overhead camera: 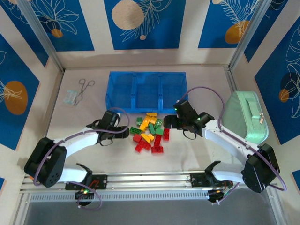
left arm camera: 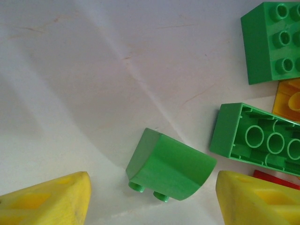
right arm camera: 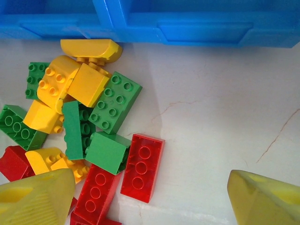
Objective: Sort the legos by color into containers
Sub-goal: Pick up the lego from the center of the table.
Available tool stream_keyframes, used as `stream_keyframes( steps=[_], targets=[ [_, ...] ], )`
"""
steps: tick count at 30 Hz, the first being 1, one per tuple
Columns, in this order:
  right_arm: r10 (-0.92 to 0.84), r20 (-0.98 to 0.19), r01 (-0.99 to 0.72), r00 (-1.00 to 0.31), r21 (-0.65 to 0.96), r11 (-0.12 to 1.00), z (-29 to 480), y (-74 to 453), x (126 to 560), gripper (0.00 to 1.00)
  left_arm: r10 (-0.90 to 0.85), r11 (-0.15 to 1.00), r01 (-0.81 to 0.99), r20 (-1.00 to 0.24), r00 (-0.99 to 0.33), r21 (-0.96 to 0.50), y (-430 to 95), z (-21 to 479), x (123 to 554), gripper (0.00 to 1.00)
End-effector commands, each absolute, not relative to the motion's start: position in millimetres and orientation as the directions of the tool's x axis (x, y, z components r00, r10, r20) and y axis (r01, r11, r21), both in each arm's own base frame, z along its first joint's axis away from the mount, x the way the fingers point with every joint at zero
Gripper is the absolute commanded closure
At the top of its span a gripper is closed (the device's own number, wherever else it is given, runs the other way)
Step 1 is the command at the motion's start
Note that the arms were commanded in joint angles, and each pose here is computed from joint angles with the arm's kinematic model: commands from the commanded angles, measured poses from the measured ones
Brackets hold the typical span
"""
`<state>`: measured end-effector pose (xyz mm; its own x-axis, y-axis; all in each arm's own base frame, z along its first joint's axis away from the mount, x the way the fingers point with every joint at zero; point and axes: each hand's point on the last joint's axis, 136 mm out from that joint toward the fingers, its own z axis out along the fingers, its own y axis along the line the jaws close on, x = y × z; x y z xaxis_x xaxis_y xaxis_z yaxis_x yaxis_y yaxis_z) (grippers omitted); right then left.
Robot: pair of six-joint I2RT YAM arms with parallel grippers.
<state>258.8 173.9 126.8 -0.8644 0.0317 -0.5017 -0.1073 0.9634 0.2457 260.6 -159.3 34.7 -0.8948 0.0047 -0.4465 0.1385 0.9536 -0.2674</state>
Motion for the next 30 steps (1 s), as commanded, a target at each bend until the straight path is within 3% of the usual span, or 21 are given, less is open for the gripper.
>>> stream_keyframes(
  steps=[1,15,30],
  targets=[
    [0.047,-0.502,-0.109,-0.864,0.277,0.955,126,175,252,0.15,0.019,0.956,0.148,-0.450,-0.893,-0.252,-163,36,263,0.31],
    [0.050,-0.494,-0.104,-0.868,0.281,0.954,123,177,252,0.16,0.046,0.958,0.167,-0.448,-0.893,-0.235,-169,28,269,0.34],
    [0.053,-0.497,-0.097,-0.866,0.273,0.957,122,174,252,0.18,0.105,0.961,0.200,-0.419,-0.902,-0.191,-179,16,274,0.52]
  ],
)
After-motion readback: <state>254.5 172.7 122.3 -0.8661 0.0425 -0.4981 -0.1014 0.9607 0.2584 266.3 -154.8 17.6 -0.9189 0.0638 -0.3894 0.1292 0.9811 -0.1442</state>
